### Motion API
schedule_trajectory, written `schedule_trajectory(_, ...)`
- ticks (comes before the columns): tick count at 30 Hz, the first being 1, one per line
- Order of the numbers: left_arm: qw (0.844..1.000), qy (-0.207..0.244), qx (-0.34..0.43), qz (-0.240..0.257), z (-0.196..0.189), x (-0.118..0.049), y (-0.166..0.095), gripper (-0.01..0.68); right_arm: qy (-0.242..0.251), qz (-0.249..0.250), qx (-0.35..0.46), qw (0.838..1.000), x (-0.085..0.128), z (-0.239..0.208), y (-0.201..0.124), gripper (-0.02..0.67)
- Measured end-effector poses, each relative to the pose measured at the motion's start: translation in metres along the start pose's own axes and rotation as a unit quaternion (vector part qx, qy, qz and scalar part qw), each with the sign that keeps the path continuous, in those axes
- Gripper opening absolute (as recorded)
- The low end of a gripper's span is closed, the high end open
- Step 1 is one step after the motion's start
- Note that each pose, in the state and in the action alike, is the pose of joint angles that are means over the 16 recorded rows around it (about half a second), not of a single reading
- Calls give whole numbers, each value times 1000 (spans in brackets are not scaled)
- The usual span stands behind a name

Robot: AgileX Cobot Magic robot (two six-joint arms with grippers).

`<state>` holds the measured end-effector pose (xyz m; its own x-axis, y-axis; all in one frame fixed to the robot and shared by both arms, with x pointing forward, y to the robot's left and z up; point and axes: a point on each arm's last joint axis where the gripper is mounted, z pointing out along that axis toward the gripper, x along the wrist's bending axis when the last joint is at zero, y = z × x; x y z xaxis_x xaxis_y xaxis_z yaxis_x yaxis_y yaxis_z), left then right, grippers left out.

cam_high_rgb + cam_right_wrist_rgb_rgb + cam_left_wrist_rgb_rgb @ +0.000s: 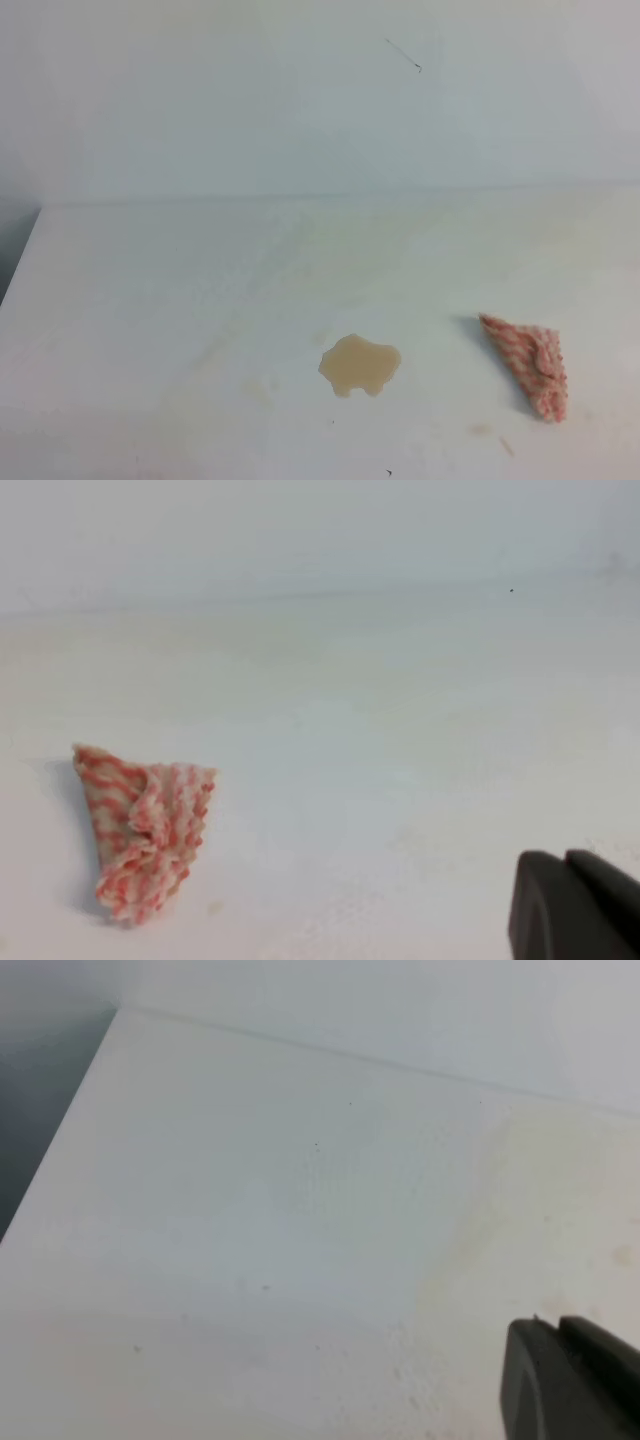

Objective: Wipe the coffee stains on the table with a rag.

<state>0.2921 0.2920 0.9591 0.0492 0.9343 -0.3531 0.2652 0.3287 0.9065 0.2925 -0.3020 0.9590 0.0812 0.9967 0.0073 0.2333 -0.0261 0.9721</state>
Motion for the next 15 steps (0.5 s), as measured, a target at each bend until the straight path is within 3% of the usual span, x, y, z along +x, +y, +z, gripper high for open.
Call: schedule_trajectory(15,1000,0,0,0,0,0,0,-1,0,0,-1,1000,0,0,0,-4)
